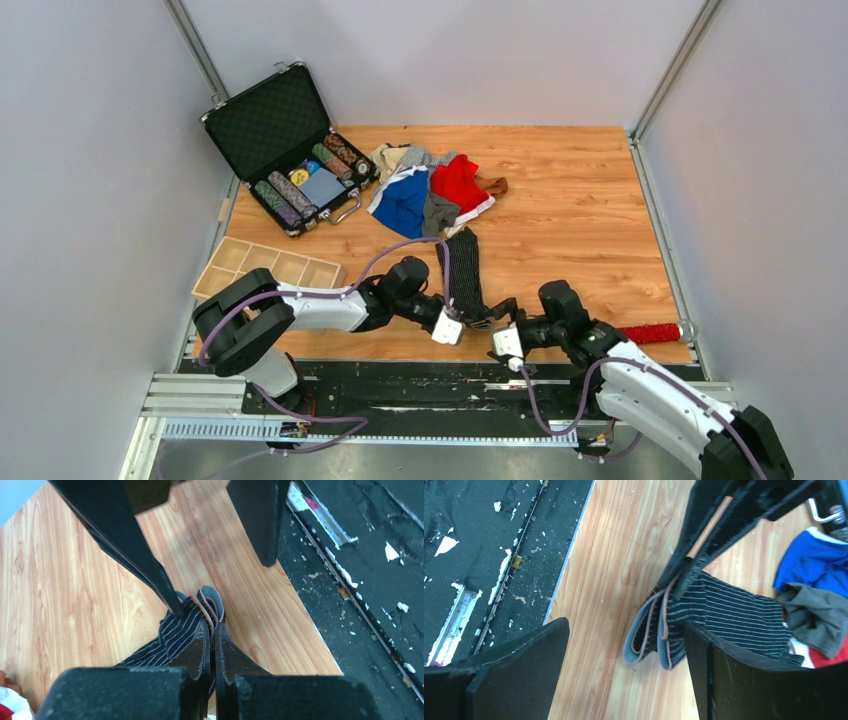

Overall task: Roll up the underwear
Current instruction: Roll the underwear to the center of the board.

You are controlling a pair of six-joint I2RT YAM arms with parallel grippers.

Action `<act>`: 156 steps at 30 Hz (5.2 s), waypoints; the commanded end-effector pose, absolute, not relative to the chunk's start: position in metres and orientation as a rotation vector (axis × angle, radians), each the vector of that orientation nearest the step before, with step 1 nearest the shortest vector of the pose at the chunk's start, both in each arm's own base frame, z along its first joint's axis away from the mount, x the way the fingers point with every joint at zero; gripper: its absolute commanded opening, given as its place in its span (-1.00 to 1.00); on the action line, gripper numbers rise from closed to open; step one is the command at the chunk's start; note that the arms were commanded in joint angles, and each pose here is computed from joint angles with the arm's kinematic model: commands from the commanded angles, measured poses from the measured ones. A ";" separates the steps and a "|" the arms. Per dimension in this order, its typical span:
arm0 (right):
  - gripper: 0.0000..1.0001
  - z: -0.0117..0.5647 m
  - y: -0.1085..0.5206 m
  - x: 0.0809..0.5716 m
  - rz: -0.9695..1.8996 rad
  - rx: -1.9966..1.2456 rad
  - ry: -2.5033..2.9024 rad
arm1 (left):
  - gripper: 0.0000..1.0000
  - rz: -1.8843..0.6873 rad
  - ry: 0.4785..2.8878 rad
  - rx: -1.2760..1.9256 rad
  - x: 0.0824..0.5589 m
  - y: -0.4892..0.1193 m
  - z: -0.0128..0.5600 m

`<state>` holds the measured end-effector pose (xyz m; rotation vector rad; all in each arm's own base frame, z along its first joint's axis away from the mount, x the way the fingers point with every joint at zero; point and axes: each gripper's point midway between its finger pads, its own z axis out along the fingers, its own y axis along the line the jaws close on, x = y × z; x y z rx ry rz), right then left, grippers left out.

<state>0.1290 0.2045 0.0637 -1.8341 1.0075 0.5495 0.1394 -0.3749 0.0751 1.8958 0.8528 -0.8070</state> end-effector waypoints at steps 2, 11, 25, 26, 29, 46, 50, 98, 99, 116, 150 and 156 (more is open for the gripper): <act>0.71 0.078 0.225 0.149 0.505 -1.784 1.007 | -1.00 -0.888 0.877 1.784 0.140 -0.382 0.098; 0.56 0.073 0.238 0.158 0.430 -1.722 1.030 | -1.00 -0.901 0.889 1.749 0.146 -0.377 0.105; -0.25 0.060 0.238 0.172 0.357 -1.716 1.148 | -1.00 -0.896 0.907 1.724 0.155 -0.363 0.107; -0.26 0.058 0.237 0.173 0.355 -1.718 1.160 | -1.00 -0.897 0.908 1.726 0.154 -0.362 0.106; -0.32 0.053 0.238 0.177 0.358 -1.728 1.205 | -1.00 -0.899 0.901 1.737 0.152 -0.359 0.104; -0.97 0.079 0.254 0.137 0.735 -1.873 1.399 | 0.52 -0.613 0.979 1.724 0.158 -0.306 0.116; -1.00 0.076 0.249 0.116 0.916 -1.928 1.525 | 0.55 -0.524 1.023 1.727 0.150 -0.275 0.128; -1.00 -0.025 0.267 0.156 1.750 -1.699 2.734 | 0.29 -0.526 0.402 1.993 0.111 -0.314 0.105; -1.00 -0.027 0.267 0.159 1.765 -1.656 2.762 | 0.26 -0.528 0.393 2.010 0.110 -0.316 0.100; -1.00 -0.039 0.271 0.177 1.852 -1.437 2.919 | 0.17 -0.272 0.539 2.119 0.148 -0.309 0.046; 0.98 0.004 0.275 0.224 1.684 -1.426 2.732 | -1.00 -0.382 1.043 2.434 0.150 -0.280 -0.027; 1.00 0.098 0.261 0.303 1.510 -1.360 2.366 | -1.00 -0.647 1.198 2.401 0.130 -0.288 -0.009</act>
